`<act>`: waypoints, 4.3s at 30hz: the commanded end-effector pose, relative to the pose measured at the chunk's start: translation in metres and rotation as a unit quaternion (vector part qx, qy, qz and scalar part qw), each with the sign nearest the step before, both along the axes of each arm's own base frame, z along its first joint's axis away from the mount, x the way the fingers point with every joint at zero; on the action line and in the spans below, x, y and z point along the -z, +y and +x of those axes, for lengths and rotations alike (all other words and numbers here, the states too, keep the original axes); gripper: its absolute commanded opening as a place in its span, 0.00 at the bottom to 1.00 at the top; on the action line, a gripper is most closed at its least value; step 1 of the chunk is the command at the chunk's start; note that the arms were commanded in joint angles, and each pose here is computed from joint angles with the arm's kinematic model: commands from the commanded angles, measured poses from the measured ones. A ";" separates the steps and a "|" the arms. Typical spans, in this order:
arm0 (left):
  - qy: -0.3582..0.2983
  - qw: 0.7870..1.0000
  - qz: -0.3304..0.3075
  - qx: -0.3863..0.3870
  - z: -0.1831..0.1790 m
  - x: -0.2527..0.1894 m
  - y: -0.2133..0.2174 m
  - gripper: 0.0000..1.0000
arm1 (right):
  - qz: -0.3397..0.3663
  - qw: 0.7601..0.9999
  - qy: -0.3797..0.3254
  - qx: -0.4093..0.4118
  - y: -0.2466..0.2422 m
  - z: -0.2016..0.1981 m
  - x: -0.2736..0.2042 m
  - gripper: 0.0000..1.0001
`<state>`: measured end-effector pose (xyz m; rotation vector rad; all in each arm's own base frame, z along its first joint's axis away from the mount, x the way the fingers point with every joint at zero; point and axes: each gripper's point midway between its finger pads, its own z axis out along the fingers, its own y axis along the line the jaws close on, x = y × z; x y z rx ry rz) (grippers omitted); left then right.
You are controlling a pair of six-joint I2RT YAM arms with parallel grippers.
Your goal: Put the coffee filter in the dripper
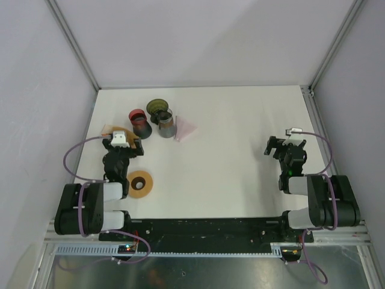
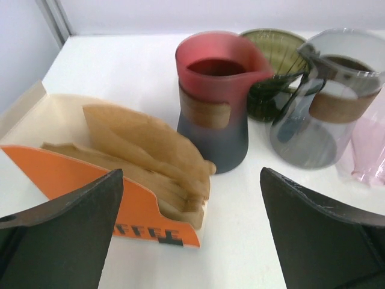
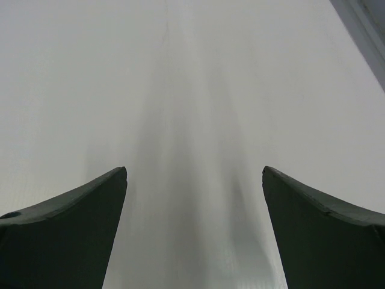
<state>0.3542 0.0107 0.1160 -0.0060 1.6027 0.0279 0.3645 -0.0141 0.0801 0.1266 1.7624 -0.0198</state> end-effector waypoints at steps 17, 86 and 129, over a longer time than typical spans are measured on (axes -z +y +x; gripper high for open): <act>0.176 0.943 0.104 0.261 0.021 -0.136 -0.059 0.97 | 0.103 0.971 -0.019 -0.215 0.093 -0.010 -0.125 0.99; 0.220 0.928 0.120 0.277 0.021 -0.214 -0.144 0.00 | 0.106 0.976 0.034 -0.190 0.096 -0.008 -0.111 0.99; 0.344 0.868 0.092 0.346 -0.027 -0.030 -0.264 0.00 | 0.083 0.972 0.046 -0.216 0.118 -0.019 -0.120 0.99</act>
